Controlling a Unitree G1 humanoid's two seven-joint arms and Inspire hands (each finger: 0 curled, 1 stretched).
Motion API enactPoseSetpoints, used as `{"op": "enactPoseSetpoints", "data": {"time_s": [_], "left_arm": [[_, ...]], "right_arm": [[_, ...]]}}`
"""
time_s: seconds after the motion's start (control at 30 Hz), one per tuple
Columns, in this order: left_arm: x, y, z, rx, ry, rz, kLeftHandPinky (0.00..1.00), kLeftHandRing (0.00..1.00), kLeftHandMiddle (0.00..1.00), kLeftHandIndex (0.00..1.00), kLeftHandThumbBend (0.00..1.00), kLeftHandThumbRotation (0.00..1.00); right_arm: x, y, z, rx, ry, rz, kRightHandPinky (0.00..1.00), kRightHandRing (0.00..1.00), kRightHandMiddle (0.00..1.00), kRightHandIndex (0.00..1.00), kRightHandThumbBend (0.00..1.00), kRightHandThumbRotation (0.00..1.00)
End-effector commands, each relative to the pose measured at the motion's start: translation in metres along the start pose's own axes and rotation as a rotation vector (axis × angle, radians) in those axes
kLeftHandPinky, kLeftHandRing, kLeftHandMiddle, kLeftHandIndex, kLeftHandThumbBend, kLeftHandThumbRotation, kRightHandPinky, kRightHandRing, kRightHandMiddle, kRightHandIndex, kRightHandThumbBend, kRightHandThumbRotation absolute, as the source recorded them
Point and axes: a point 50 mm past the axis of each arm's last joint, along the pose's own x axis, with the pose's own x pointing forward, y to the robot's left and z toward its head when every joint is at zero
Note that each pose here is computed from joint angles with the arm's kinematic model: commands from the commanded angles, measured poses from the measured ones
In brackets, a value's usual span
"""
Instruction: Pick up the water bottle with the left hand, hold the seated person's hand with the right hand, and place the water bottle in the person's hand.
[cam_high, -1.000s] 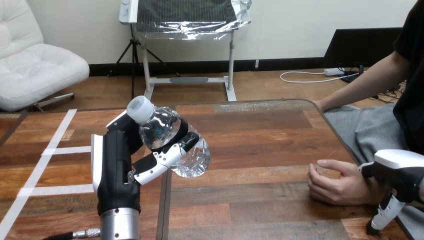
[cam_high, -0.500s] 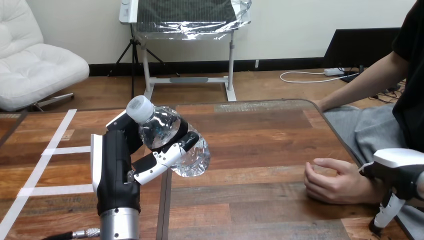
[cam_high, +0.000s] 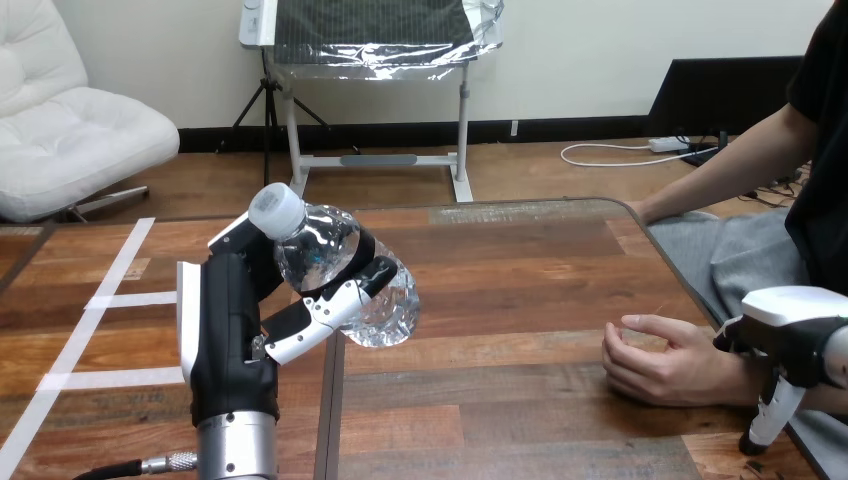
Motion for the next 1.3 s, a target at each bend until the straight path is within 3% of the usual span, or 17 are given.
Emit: {"op": "enactPoseSetpoints", "data": {"time_s": [0.0, 0.63, 1.0, 1.27], "left_arm": [[0.010, -0.006, 0.021, -0.049, -0.095, 0.015, 0.37, 0.40, 0.44, 0.48, 0.65, 0.00], [0.009, -0.005, 0.021, -0.045, -0.093, 0.015, 0.37, 0.40, 0.45, 0.48, 0.65, 0.00], [0.010, -0.005, 0.022, -0.042, -0.097, 0.017, 0.37, 0.40, 0.45, 0.48, 0.65, 0.00], [0.010, -0.004, 0.022, -0.032, -0.098, 0.018, 0.37, 0.40, 0.44, 0.48, 0.65, 0.00]], "right_arm": [[0.006, -0.009, -0.006, -0.026, 0.051, -0.029, 0.78, 0.84, 0.86, 0.84, 0.76, 0.02], [0.014, -0.008, -0.013, -0.022, 0.097, -0.028, 0.78, 0.84, 0.86, 0.84, 0.72, 0.00], [0.016, -0.007, -0.015, -0.005, 0.089, -0.037, 0.68, 0.80, 0.85, 0.83, 0.73, 0.00], [0.017, -0.006, -0.013, -0.015, 0.087, -0.041, 0.66, 0.79, 0.85, 0.83, 0.73, 0.00]]}}
